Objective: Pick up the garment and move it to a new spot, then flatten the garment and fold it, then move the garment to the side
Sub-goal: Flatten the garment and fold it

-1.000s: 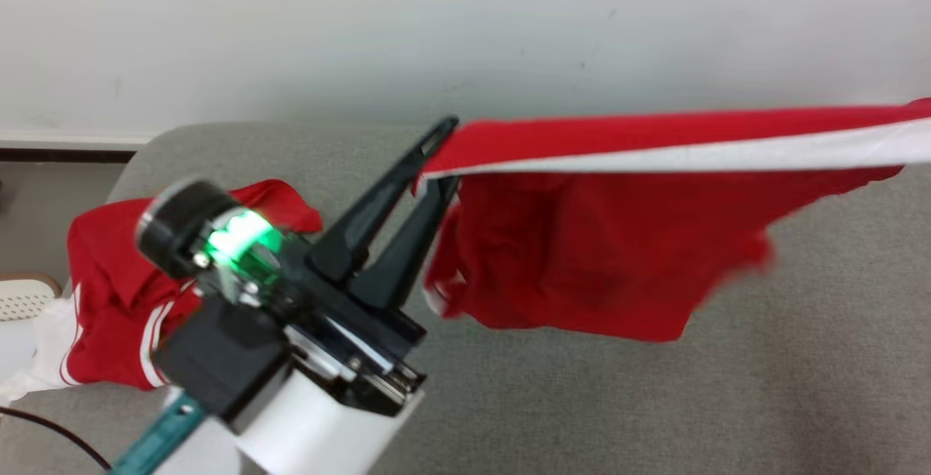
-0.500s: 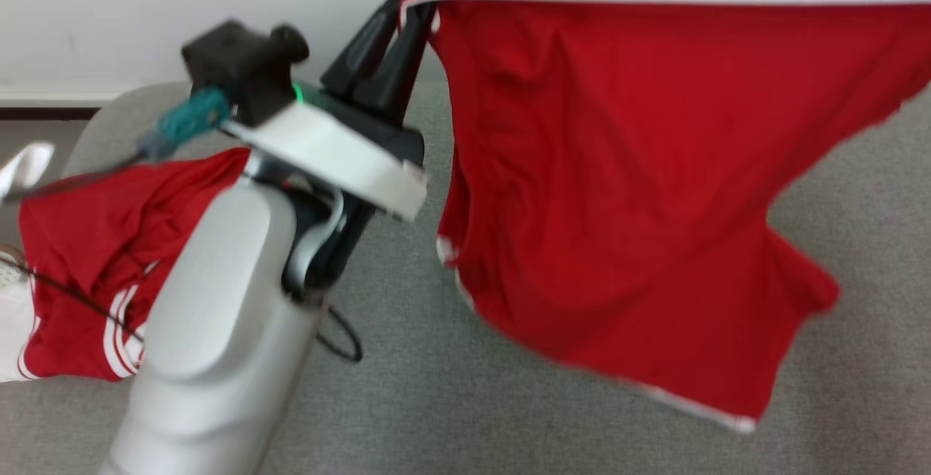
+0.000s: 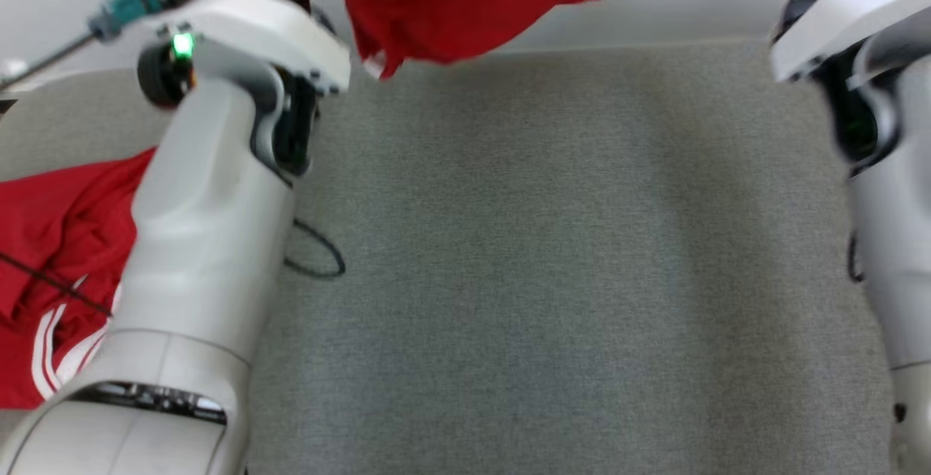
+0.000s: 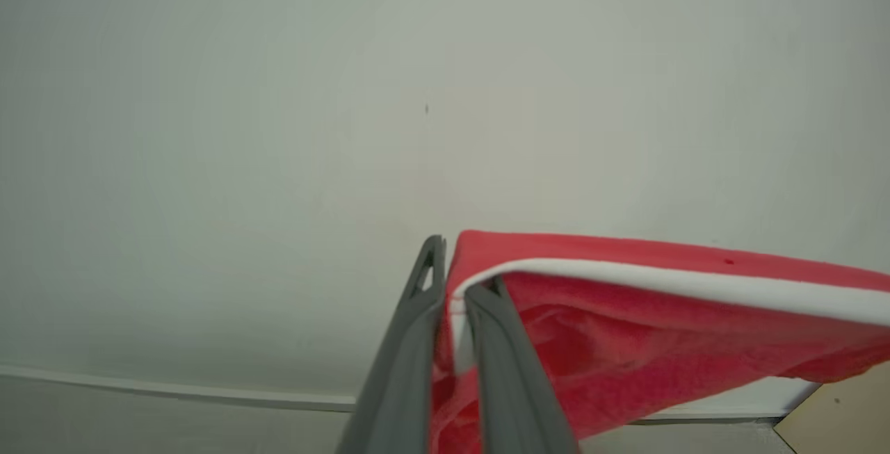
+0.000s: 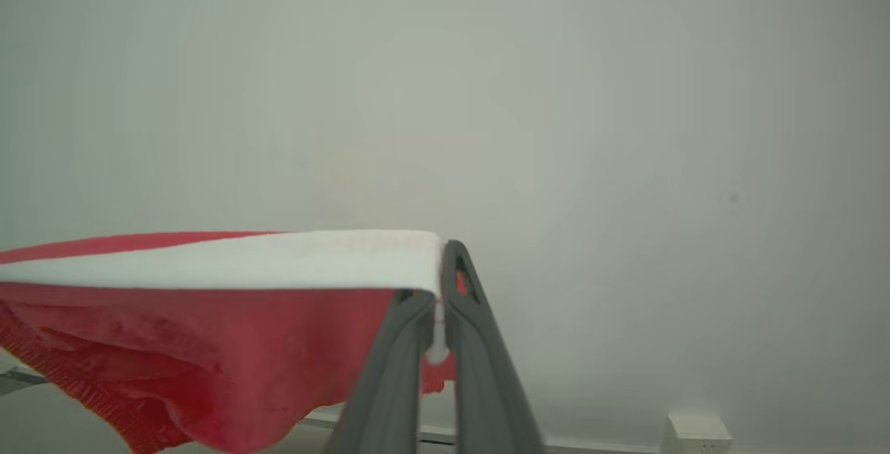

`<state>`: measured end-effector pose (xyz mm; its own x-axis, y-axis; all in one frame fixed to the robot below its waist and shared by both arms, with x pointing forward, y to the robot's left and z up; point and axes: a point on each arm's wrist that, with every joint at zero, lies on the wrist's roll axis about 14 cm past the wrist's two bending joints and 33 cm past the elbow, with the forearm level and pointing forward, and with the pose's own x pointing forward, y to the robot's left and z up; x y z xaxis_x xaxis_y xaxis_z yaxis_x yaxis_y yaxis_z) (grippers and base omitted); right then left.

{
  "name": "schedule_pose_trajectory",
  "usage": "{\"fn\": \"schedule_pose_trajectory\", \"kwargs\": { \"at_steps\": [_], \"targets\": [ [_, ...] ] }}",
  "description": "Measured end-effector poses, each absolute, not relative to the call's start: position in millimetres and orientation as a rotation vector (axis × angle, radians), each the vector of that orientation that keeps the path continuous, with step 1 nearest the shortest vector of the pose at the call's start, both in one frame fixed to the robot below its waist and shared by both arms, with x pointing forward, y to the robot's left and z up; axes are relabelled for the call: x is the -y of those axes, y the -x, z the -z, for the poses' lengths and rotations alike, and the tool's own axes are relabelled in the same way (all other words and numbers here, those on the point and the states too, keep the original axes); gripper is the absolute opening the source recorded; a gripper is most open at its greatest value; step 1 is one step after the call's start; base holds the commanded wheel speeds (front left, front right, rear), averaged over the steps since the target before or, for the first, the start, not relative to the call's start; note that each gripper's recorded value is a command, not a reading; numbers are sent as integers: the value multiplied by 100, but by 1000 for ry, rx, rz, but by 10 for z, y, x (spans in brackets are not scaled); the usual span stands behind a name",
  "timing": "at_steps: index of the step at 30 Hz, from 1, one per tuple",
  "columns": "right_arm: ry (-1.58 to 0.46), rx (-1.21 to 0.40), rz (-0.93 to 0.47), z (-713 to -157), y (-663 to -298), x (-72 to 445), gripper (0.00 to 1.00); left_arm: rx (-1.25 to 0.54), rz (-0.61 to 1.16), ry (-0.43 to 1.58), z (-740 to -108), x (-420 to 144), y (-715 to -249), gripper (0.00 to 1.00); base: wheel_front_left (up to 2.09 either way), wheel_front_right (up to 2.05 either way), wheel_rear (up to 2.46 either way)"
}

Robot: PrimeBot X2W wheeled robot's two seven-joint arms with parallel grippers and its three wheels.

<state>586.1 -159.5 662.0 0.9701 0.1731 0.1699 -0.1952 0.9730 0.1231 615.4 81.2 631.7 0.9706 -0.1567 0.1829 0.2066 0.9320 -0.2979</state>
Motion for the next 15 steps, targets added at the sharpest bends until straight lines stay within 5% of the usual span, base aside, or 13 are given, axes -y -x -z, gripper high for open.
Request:
{"fn": "schedule_pose_trajectory", "kwargs": {
  "at_steps": [8,15],
  "targets": [
    [-246,-206,-186,-4997,-5582,1367,0,-217,124,284,-4756,-943,-5786,0,0,0,0],
    [-345,-312,-144,-4270,-5039,1397,0,-283,190,302,-4356,-865,-5349,0,0,0,0]
  ]
}}
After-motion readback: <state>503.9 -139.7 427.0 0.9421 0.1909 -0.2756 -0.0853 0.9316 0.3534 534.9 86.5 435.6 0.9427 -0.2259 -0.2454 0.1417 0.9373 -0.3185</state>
